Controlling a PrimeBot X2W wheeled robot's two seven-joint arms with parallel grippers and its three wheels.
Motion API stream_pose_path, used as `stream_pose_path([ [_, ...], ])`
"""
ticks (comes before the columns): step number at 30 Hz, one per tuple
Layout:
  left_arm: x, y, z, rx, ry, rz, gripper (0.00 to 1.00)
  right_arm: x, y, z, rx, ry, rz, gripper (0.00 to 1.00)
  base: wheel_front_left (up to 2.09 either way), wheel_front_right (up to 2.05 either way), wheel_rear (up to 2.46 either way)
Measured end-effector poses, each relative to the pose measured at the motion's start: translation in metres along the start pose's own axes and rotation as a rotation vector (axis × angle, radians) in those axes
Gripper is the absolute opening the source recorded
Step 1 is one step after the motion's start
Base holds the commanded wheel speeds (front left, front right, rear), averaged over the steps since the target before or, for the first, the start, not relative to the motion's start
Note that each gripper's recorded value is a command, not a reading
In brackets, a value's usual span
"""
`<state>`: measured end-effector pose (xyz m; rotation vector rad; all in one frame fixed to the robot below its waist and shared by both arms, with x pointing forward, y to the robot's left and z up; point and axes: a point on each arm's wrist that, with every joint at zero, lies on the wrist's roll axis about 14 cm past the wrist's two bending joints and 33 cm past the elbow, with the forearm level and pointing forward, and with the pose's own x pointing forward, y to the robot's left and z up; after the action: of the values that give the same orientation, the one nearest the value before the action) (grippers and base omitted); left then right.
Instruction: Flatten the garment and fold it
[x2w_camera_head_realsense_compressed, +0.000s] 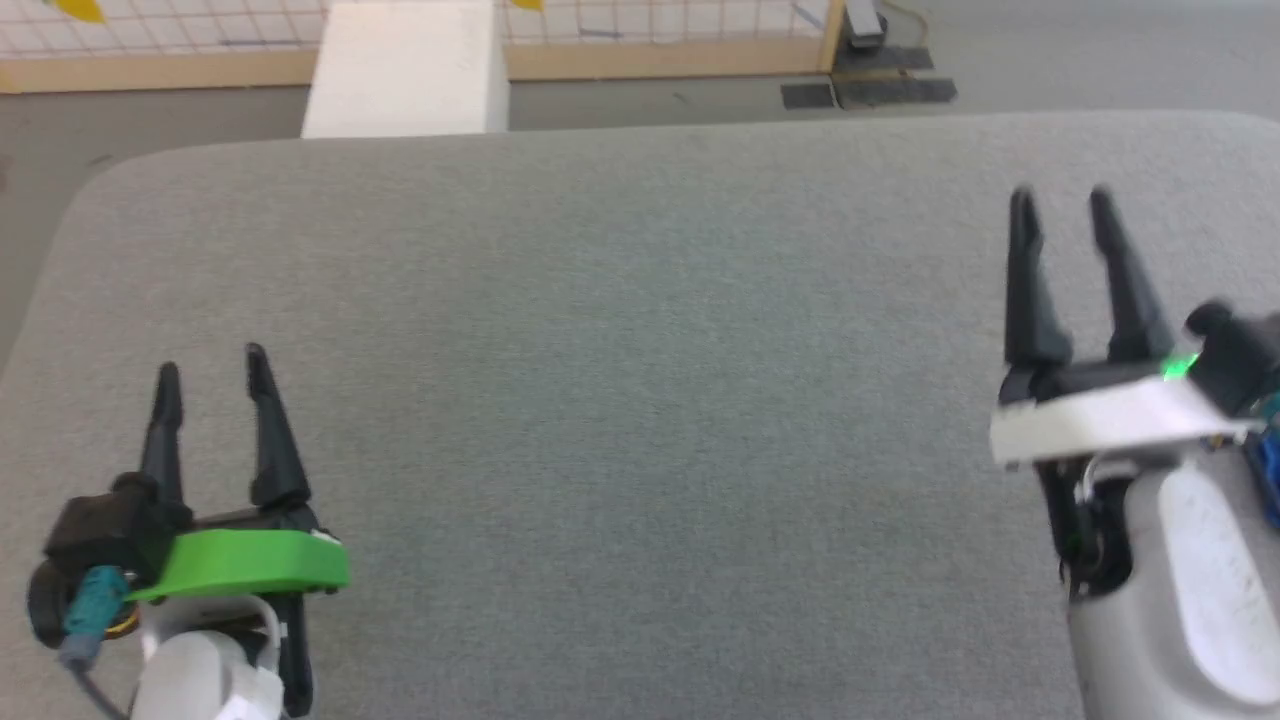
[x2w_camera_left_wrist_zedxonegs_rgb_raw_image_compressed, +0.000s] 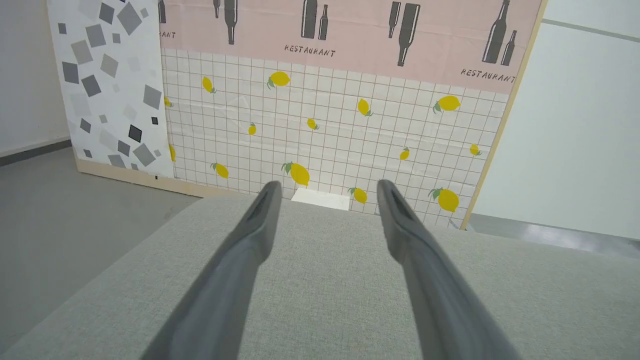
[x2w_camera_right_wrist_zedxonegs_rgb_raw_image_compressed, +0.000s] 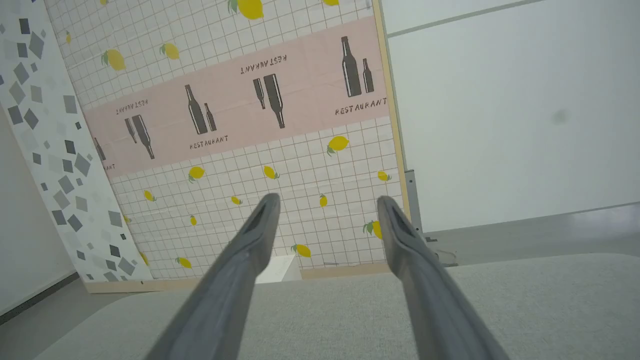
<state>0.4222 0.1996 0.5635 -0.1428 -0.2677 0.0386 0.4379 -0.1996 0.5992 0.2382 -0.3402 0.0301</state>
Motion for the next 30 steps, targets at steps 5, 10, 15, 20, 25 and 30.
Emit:
stream_pose_path([
  [5,-0.010,-0.005,-0.005,0.014,0.029,-0.017,1.00,-0.019,0.009,-0.024,-0.033,0.075,0.026,1.00,0.00,0.00,0.00],
  [10,-0.019,-0.014,-0.012,0.006,0.056,-0.039,1.00,-0.035,0.016,-0.037,-0.034,0.119,0.043,1.00,0.00,0.00,0.00],
  [15,-0.023,-0.019,-0.018,0.003,0.076,-0.049,1.00,-0.051,0.014,-0.048,-0.049,0.160,0.041,1.00,0.00,0.00,0.00],
  [20,-0.027,-0.021,-0.026,-0.002,0.102,-0.051,1.00,-0.065,0.009,-0.055,-0.053,0.194,0.025,1.00,0.00,0.00,0.00],
  [25,-0.030,-0.023,-0.035,-0.002,0.131,-0.052,1.00,-0.074,0.004,-0.062,-0.054,0.221,0.009,1.00,0.00,0.00,0.00],
  [30,-0.034,-0.028,-0.047,0.019,0.168,-0.073,1.00,-0.075,0.002,-0.064,-0.047,0.227,0.001,1.00,0.00,0.00,0.00],
])
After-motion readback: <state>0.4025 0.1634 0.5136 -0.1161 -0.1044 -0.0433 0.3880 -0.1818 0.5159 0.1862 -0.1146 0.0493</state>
